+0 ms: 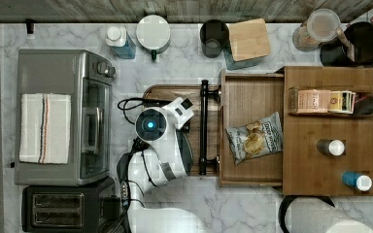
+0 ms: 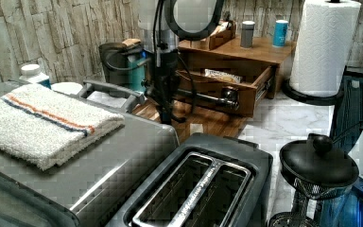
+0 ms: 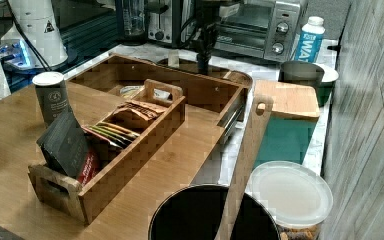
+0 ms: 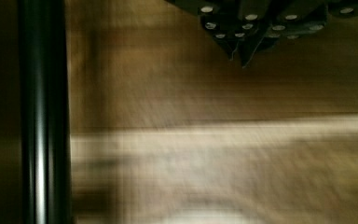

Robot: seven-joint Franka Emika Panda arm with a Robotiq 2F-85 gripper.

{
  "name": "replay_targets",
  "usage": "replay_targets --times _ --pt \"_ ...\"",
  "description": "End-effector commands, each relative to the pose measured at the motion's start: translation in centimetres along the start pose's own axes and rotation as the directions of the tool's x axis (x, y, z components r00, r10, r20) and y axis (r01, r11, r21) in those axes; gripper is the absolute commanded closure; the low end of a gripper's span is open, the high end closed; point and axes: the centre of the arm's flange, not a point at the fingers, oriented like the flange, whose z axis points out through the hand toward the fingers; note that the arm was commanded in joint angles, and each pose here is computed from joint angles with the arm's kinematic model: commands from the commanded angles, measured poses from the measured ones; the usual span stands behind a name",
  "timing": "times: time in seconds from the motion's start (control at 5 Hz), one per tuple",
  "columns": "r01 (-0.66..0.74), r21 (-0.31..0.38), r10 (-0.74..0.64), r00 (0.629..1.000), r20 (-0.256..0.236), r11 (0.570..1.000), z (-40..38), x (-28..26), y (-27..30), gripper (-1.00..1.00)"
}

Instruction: Close the drawer.

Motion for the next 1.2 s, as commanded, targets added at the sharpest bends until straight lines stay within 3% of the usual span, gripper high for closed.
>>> replay_targets --times 0.2,0.8,1.2 --pt "-0.006 0.027 0.009 0.996 -0.089 1.0 -3.2 1.1 5.0 1.0" --pt "0.016 0.072 -0.011 0.998 -0.065 0.997 -3.8 3.0 15.9 1.0" --pt "-0.032 0.017 0.033 0.998 -0.052 0.999 -6.4 4.4 24.3 1.0"
